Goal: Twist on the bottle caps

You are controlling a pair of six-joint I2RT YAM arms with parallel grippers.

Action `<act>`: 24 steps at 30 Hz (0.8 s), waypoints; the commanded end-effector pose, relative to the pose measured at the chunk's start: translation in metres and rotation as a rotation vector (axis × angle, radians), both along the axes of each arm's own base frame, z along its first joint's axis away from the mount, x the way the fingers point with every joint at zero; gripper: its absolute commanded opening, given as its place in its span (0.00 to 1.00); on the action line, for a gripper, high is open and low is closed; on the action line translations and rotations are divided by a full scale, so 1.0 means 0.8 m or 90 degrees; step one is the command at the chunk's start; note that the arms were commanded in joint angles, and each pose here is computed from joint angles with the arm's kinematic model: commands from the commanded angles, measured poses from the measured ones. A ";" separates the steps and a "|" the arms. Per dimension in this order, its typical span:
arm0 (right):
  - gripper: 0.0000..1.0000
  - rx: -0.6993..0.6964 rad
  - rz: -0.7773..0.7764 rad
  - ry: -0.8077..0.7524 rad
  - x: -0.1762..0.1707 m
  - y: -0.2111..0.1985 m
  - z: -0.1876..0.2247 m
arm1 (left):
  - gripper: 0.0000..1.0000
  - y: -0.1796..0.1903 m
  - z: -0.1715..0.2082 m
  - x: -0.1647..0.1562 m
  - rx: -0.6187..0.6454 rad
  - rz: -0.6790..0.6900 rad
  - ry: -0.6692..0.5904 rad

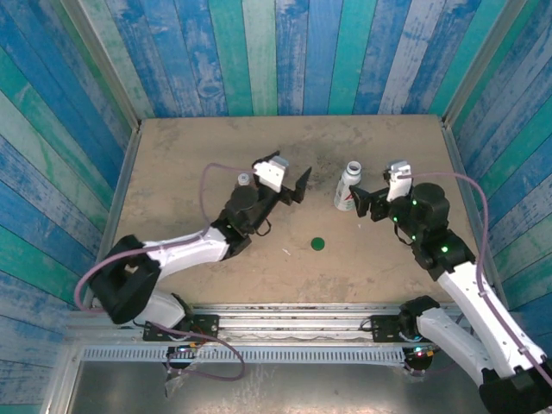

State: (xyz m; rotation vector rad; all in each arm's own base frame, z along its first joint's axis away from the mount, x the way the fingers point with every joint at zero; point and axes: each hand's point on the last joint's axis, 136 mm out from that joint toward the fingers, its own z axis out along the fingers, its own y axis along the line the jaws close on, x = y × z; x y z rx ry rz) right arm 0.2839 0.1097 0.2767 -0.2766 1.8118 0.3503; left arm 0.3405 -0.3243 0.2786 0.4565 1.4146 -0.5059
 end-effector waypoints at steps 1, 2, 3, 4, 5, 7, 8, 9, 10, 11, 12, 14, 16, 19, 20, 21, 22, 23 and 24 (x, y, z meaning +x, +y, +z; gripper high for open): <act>1.00 -0.005 -0.062 -0.023 -0.005 -0.027 0.009 | 0.94 -0.047 -0.016 0.007 -0.015 -0.038 0.008; 1.00 -0.008 -0.072 -0.029 -0.006 -0.032 0.011 | 0.94 -0.059 -0.022 0.008 -0.016 -0.044 0.010; 1.00 -0.014 -0.092 -0.028 -0.006 -0.040 0.011 | 0.94 -0.072 -0.029 0.011 -0.019 -0.050 0.014; 1.00 -0.021 -0.110 -0.023 -0.005 -0.048 0.011 | 0.94 -0.082 -0.036 0.014 -0.026 -0.055 0.022; 1.00 -0.028 -0.121 -0.019 -0.005 -0.052 0.012 | 0.94 -0.091 -0.042 0.017 -0.034 -0.060 0.031; 1.00 -0.038 -0.130 -0.015 -0.005 -0.057 0.011 | 0.94 -0.108 -0.053 0.023 -0.047 -0.072 0.043; 1.00 -0.040 -0.131 -0.015 -0.006 -0.058 0.010 | 0.94 -0.115 -0.058 0.026 -0.050 -0.076 0.049; 1.00 -0.039 -0.131 -0.017 -0.007 -0.058 0.011 | 0.94 -0.122 -0.064 0.029 -0.053 -0.080 0.057; 1.00 -0.035 -0.132 -0.020 -0.008 -0.059 0.013 | 0.94 -0.131 -0.069 0.032 -0.052 -0.086 0.065; 1.00 -0.032 -0.128 -0.024 -0.010 -0.058 0.014 | 0.94 -0.137 -0.074 0.036 -0.050 -0.088 0.073; 1.00 -0.030 -0.122 -0.023 -0.011 -0.056 0.014 | 0.94 -0.145 -0.080 0.040 -0.046 -0.091 0.085; 1.00 -0.027 -0.114 -0.023 -0.012 -0.054 0.012 | 0.94 -0.157 -0.093 0.045 -0.040 -0.098 0.099; 1.00 -0.026 -0.112 -0.023 -0.014 -0.053 0.011 | 0.94 -0.168 -0.108 0.048 -0.034 -0.108 0.113; 1.00 -0.028 -0.109 -0.027 -0.015 -0.053 0.012 | 0.94 -0.178 -0.123 0.052 -0.029 -0.113 0.134; 1.00 -0.028 -0.107 -0.029 -0.016 -0.053 0.013 | 0.94 -0.180 -0.128 0.053 -0.028 -0.112 0.139; 1.00 -0.029 -0.105 -0.028 -0.016 -0.052 0.013 | 0.94 -0.183 -0.131 0.054 -0.029 -0.114 0.143; 1.00 -0.029 -0.104 -0.028 -0.016 -0.052 0.013 | 0.94 -0.184 -0.135 0.055 -0.027 -0.114 0.146; 1.00 -0.029 -0.102 -0.027 -0.016 -0.051 0.012 | 0.94 -0.186 -0.139 0.056 -0.026 -0.114 0.151; 1.00 -0.028 -0.101 -0.027 -0.015 -0.051 0.012 | 0.94 -0.188 -0.144 0.058 -0.025 -0.114 0.157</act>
